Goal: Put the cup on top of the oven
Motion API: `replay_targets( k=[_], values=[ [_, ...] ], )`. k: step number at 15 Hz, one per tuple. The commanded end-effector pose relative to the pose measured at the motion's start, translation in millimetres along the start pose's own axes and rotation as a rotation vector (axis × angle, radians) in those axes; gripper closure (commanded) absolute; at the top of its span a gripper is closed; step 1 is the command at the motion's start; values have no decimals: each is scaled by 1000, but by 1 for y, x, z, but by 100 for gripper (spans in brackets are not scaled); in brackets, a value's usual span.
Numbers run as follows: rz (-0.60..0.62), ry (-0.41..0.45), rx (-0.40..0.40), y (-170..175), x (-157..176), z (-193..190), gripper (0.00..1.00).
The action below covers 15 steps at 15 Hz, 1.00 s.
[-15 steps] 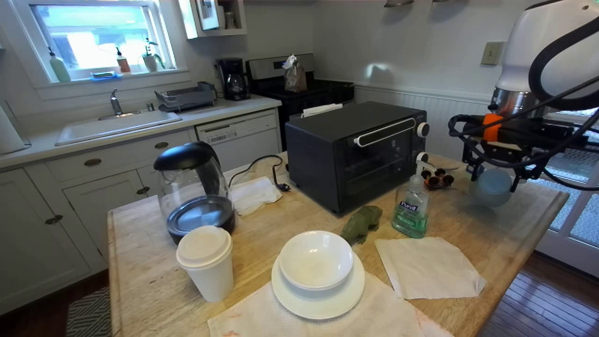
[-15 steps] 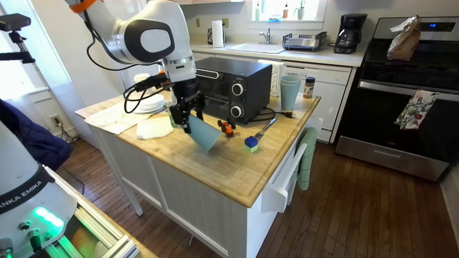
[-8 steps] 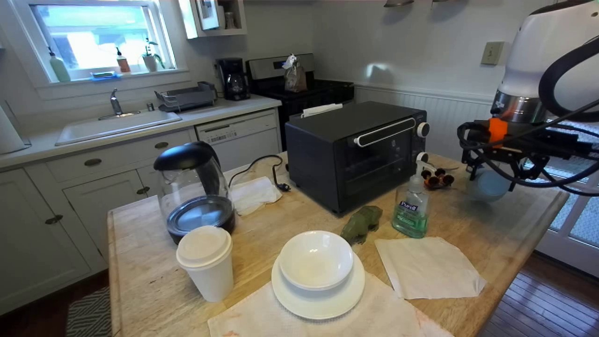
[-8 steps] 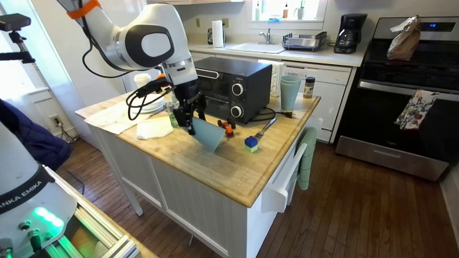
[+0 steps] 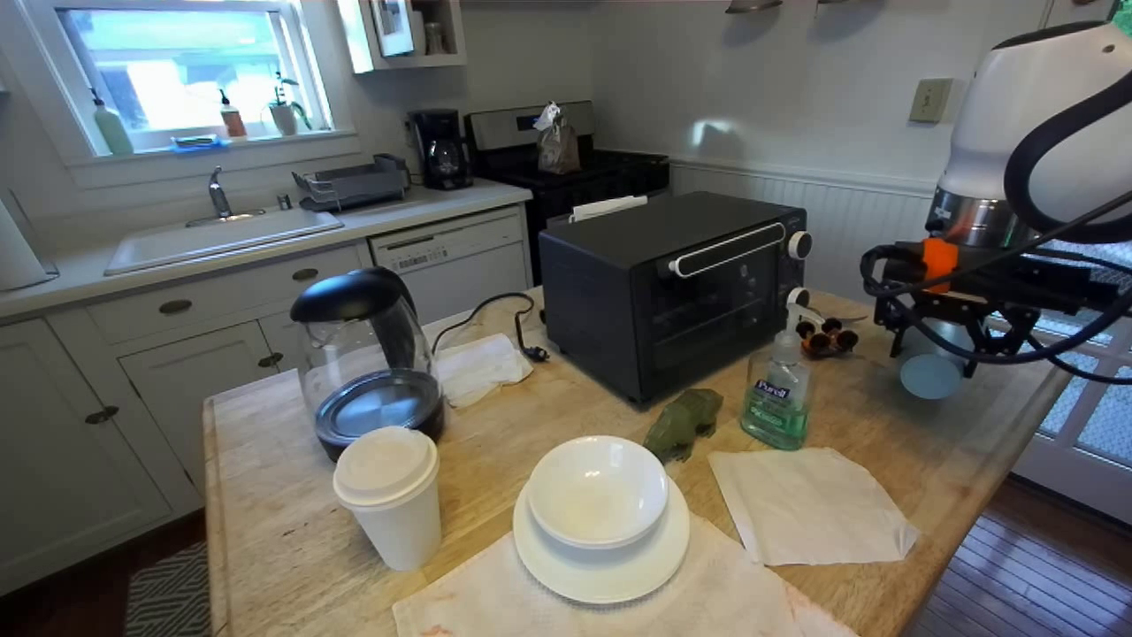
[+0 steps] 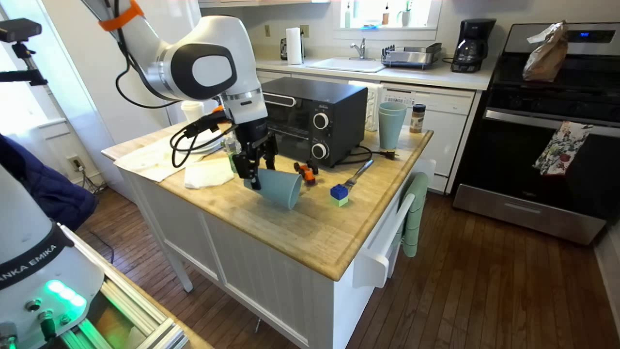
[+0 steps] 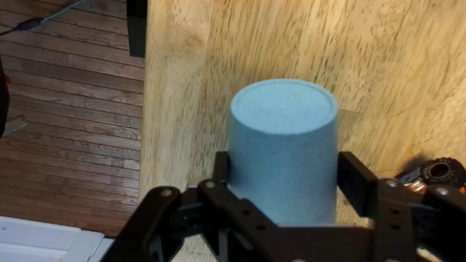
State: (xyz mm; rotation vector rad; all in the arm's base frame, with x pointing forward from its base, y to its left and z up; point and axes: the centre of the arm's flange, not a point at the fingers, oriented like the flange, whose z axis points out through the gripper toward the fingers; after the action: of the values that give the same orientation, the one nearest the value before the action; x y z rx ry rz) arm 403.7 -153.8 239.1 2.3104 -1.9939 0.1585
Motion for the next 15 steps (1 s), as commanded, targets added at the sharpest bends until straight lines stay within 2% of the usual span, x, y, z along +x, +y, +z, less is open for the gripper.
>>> replay_targets(
  k=[1, 7, 9, 12, 15],
  values=[
    [17, -35, -4, -1, 4, 9, 50],
    [54, -90, -4, -3, 12, 17, 50],
    [66, -107, 4, -4, 14, 18, 10],
    [86, -121, 22, -6, 18, 17, 0],
    [97, -126, 43, -9, 22, 12, 0]
  ],
)
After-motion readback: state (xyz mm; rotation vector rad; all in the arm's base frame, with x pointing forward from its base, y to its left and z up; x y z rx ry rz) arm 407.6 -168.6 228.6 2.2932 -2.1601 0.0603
